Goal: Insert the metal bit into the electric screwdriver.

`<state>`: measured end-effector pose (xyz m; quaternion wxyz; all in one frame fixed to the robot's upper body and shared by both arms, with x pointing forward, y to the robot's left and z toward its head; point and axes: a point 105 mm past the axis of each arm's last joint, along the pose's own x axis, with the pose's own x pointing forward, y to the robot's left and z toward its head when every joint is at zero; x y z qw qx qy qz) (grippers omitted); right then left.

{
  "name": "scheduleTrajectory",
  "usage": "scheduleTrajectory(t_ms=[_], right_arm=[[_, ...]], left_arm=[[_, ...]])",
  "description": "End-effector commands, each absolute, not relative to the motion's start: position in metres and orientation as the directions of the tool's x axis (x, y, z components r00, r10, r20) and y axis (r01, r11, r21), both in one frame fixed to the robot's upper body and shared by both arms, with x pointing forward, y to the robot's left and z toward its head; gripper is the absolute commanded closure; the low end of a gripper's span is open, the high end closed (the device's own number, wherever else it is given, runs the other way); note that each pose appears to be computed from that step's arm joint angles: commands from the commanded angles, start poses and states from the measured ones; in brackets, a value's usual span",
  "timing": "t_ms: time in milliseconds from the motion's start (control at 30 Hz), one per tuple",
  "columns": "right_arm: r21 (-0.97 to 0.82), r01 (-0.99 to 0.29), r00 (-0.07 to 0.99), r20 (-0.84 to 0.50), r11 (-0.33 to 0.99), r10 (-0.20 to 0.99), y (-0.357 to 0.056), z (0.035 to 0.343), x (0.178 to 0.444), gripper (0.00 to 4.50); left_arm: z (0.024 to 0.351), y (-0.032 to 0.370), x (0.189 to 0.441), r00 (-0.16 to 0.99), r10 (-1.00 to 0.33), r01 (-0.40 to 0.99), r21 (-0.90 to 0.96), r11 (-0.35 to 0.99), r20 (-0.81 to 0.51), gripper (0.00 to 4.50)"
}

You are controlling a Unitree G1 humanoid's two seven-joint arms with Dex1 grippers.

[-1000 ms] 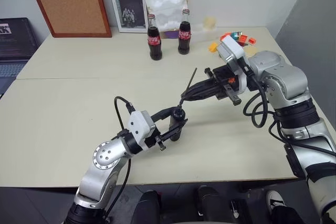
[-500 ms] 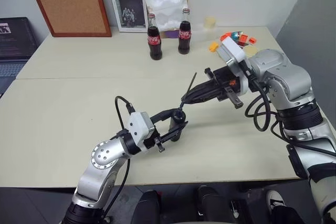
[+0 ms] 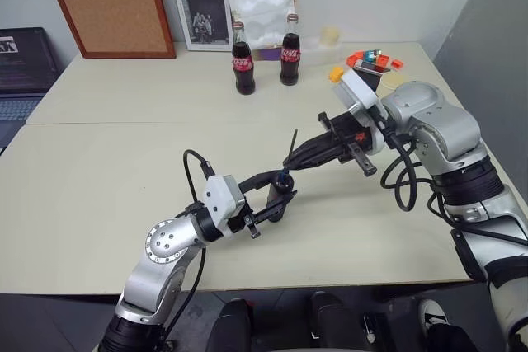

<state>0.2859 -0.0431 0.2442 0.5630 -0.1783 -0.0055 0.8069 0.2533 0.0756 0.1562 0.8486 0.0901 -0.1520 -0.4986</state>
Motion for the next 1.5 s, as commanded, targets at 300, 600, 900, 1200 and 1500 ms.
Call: scheduleTrajectory(t_ms=[300,600,900,1200,1500], right_arm=[[-0.172,-0.899,-0.337,-0.315,-0.402,0.887,-0.051,0.239,0.289,4.48],[-0.164,-0.914,-0.310,-0.306,-0.370,0.900,-0.060,0.251,0.288,2.66],[-0.169,-0.978,-0.093,-0.168,-0.122,0.981,-0.089,0.279,0.282,0.73],[-0.125,-0.907,0.392,0.100,0.402,0.915,-0.109,0.264,0.272,0.03],[-0.033,-0.839,0.538,0.102,0.544,0.837,-0.091,0.216,0.236,0.03]], left_arm=[[0.153,0.075,0.255,0.459,-0.875,0.817,0.315,0.483,0.153,2.83],[0.154,0.077,0.258,0.460,-0.875,0.814,0.322,0.484,0.152,2.83],[0.158,0.086,0.274,0.520,-0.842,0.793,0.283,0.539,0.145,2.83],[0.211,0.105,0.321,0.567,-0.821,0.786,0.252,0.564,0.071,2.83],[0.222,0.147,0.350,0.405,-0.776,0.894,0.387,0.226,-0.484,2.83]])
